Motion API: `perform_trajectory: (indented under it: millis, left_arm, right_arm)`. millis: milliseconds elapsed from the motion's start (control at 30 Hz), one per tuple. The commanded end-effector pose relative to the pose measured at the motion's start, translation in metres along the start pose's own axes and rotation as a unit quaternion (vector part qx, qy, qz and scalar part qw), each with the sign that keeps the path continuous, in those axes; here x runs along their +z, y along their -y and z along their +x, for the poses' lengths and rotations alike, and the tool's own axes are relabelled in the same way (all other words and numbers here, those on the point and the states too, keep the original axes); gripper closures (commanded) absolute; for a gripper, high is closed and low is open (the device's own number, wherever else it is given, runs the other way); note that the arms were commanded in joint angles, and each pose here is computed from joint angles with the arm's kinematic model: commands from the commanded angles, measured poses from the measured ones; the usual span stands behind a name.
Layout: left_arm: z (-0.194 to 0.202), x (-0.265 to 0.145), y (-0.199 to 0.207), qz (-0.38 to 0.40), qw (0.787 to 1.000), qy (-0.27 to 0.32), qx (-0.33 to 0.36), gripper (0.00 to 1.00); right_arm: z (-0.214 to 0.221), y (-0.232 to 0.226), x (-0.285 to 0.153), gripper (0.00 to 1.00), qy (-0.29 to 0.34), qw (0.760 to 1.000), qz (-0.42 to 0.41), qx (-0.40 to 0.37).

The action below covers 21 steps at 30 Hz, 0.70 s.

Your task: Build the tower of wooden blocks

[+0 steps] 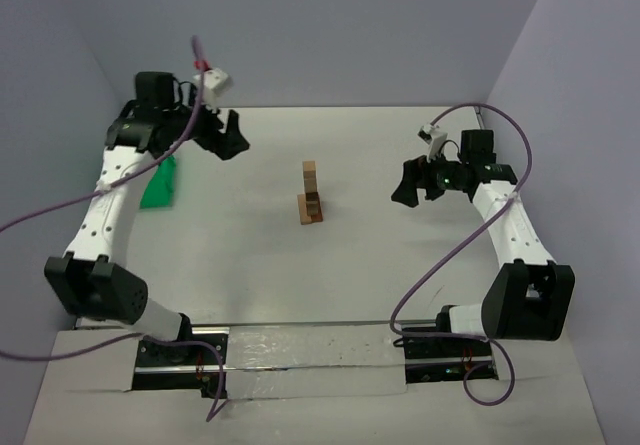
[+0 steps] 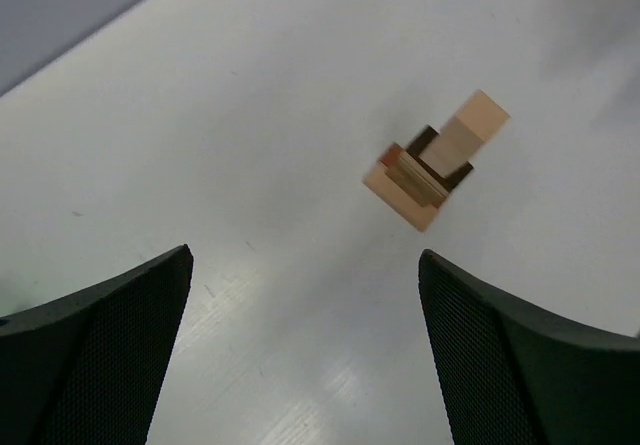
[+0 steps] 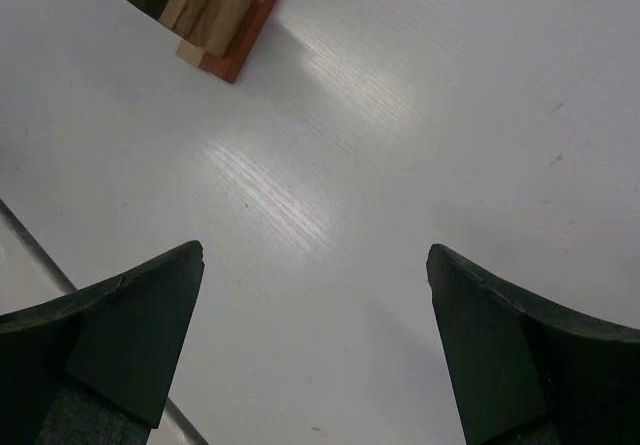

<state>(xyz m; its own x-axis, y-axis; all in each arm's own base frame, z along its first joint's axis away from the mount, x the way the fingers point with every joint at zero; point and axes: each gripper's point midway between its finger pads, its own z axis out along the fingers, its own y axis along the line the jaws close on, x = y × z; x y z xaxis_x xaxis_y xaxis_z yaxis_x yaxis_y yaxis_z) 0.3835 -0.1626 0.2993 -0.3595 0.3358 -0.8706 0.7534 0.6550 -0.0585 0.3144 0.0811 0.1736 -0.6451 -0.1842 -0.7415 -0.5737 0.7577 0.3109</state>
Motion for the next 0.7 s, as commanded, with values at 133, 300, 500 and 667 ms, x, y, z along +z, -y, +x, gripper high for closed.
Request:
perform_trajectory:
  millis: [133, 300, 500, 667]
  left_arm:
    - [0.090, -0.033, -0.042, -0.083, 0.983, 0.024, -0.164, 0.01]
    - [0.119, -0.048, -0.071, -0.187, 0.967, 0.026, -0.171, 0.01]
    - [0.126, -0.054, -0.079, -0.220, 0.960, 0.014, -0.171, 0.01]
    - [0.126, -0.053, -0.076, -0.212, 0.962, 0.014, -0.172, 0.01]
  right_arm:
    - [-0.049, -0.022, 0.027, 0.00, 0.055, 0.998, 0.020, -0.010]
    - [-0.038, -0.018, 0.036, 0.00, 0.048, 0.998, 0.033, 0.019]
    - [-0.024, -0.004, 0.040, 0.00, 0.051, 0.993, 0.100, 0.038]
    - [-0.024, 0.000, 0.034, 0.00, 0.052, 0.991, 0.119, 0.033]
